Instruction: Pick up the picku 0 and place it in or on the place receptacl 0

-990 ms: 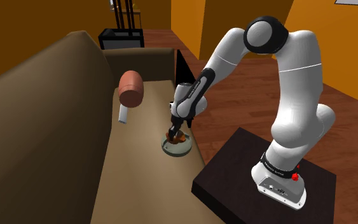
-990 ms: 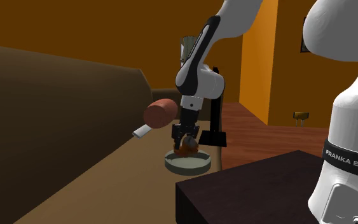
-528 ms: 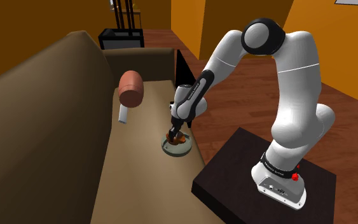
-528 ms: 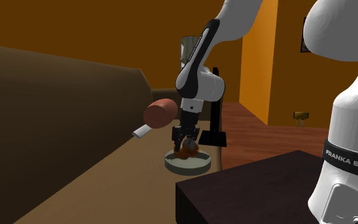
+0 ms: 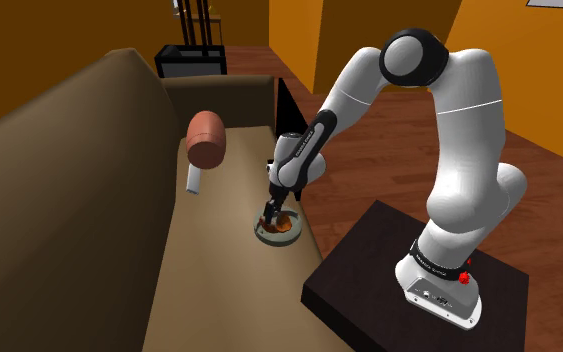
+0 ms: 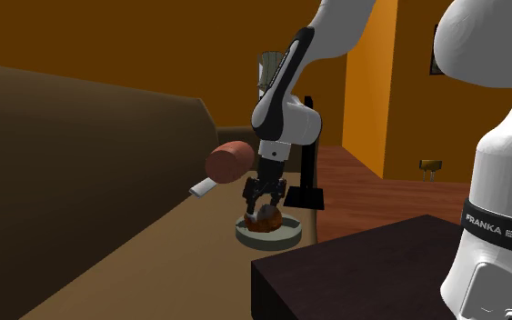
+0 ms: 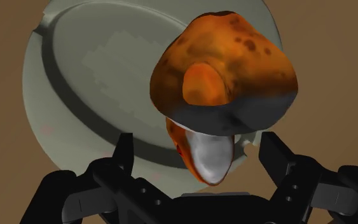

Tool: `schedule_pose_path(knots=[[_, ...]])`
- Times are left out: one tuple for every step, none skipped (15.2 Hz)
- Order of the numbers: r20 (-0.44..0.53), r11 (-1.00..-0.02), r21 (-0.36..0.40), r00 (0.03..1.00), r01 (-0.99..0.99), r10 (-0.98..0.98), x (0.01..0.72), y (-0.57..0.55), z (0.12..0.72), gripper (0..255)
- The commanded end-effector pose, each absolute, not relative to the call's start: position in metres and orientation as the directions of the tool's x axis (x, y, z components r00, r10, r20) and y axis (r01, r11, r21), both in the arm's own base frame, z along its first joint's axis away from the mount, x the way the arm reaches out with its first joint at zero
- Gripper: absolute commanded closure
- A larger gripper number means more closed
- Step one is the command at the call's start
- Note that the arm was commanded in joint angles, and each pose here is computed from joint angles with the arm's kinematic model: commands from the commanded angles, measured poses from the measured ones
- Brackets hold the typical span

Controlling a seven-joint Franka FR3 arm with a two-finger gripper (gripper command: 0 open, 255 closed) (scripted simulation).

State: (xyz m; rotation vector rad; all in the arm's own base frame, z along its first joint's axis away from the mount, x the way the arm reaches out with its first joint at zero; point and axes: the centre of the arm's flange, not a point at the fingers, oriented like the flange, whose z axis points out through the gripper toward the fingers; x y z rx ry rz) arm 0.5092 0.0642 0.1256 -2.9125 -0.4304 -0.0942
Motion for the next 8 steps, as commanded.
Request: schedule_pose_path(knots=[[0.091,-0.939,-0.183,0.956,0.292,0.28,0.509,0.062,0.139,0],[0.091,-0.939,-0.183,0.956,0.292,0.28,0.508,0.059,0.151,0],[0.091,-0.939,-0.183,0.956,0.292,0.28,0.508,0.056,0.164,0],[0.091,-0.939,-0.183,0.956,0.292,0.28,0.507,0.054,0.175,0],[0.091,-0.939,-0.183,0.956,0.292,0.28,0.507,0.054,0.175,0],[0.091,-0.939,-0.183,0.956,0.292,0.28,0.507,0.054,0.175,0],[0.091,-0.939,-0.183,0.956,0.292,0.28,0.507,0.054,0.175,0],[0.091,-0.939,-0.183,0.956,0.292,0.28,0.507,0.054,0.175,0]])
